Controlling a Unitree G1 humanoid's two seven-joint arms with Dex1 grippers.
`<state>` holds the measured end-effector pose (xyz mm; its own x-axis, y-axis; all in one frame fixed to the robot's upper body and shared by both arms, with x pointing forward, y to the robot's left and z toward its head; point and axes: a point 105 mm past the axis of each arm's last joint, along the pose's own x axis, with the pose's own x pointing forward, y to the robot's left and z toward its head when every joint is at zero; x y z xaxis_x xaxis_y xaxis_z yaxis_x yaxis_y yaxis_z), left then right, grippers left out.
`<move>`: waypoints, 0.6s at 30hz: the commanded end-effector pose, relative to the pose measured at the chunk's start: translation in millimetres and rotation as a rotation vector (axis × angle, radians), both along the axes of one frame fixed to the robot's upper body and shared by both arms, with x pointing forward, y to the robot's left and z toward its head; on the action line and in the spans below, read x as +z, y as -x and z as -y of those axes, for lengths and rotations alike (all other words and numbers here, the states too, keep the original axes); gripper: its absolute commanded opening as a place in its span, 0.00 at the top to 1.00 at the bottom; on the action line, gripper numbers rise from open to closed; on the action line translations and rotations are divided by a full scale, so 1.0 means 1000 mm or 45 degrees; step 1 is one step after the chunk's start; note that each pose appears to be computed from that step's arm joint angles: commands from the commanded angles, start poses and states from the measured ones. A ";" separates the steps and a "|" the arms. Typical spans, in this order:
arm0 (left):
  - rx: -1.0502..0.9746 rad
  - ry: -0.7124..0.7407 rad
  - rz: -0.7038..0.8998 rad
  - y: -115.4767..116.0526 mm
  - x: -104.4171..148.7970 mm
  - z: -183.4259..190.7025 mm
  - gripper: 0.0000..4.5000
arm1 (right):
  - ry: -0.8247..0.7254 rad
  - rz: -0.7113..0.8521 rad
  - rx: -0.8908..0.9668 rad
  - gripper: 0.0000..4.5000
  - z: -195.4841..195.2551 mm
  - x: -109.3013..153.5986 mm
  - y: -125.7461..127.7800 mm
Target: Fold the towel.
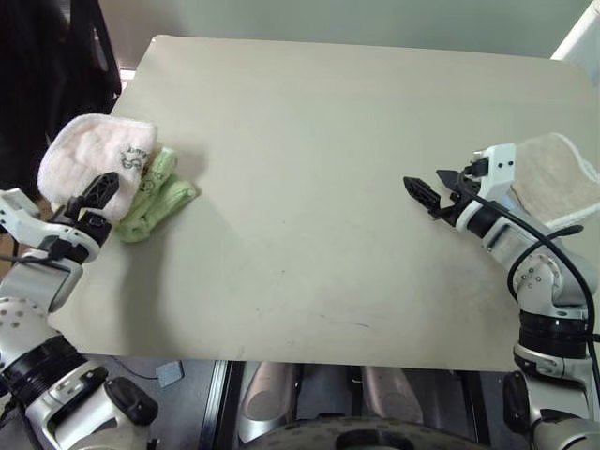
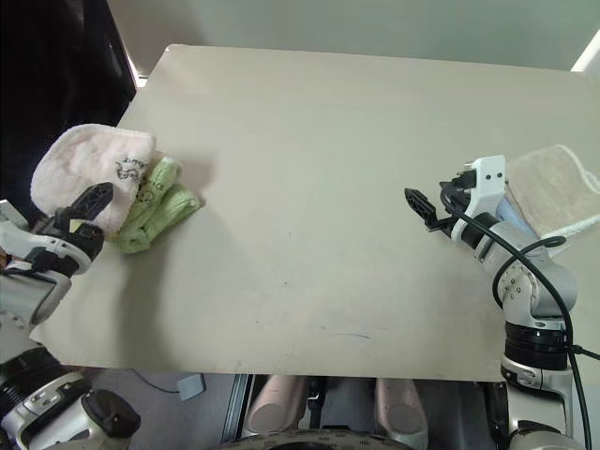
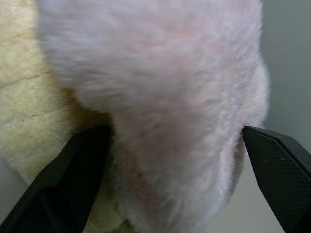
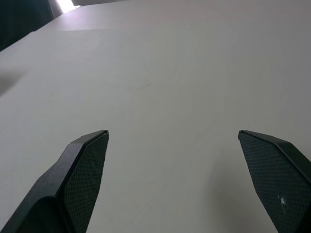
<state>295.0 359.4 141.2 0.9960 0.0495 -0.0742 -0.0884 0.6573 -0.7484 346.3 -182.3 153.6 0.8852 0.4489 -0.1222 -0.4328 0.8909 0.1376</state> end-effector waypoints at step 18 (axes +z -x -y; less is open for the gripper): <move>-0.877 -0.654 0.129 0.050 0.000 0.136 0.01 | -0.024 0.039 0.065 0.00 -0.021 0.001 -0.004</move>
